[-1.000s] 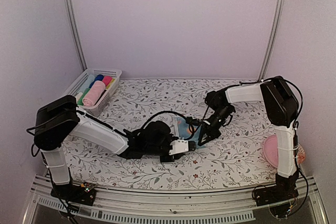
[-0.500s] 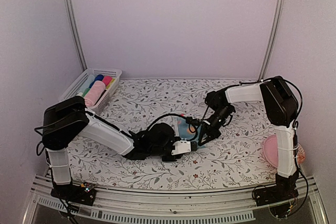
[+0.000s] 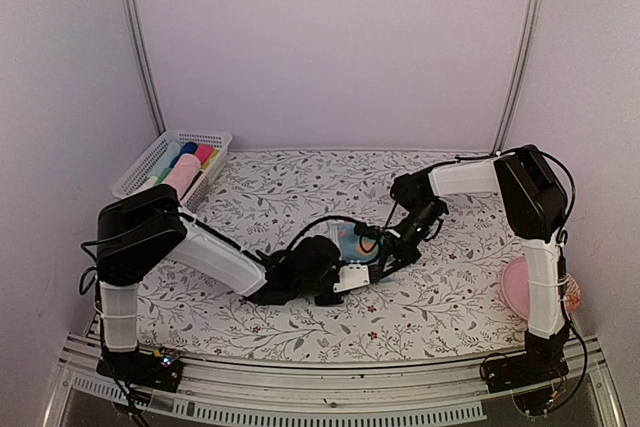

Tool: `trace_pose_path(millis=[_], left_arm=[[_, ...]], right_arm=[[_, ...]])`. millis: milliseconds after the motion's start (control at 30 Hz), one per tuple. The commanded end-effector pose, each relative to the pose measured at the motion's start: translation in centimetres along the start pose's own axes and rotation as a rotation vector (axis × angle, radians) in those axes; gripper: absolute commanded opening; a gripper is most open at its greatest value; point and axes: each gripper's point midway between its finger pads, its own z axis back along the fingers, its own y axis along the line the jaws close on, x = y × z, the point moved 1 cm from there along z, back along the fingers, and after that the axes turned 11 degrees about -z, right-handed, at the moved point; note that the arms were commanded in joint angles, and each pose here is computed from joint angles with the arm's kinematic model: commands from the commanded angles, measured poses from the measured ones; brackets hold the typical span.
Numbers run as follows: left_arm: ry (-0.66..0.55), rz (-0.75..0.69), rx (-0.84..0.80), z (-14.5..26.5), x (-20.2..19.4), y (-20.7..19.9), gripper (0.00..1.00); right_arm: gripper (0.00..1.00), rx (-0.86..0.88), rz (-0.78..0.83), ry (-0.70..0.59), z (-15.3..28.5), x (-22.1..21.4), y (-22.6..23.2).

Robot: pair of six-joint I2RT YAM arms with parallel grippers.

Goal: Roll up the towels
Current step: Roll the towel at the center of the board.

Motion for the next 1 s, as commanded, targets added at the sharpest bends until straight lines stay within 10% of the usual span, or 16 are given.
trace_pose_path(millis=[0, 133, 500, 967], left_arm=[[0.104, 0.028, -0.065, -1.1, -2.9, -2.3, 0.18], [0.122, 0.048, -0.076, -1.3, -3.4, -2.5, 0.0], [0.083, 0.176, -0.204, -0.1, -2.1, -2.6, 0.0], [0.046, 0.503, -0.542, 0.0, -0.8, -0.2, 0.0]], right_arm=[[0.06, 0.0, -0.023, 0.058, -1.0, -1.4, -0.7], [0.12, -0.004, -0.011, 0.047, -0.7, -1.1, -0.6], [0.54, -0.159, 0.133, -0.123, 5.2, 1.6, 0.6], [0.66, -0.432, 0.533, -0.314, 9.9, 0.7, 4.6]])
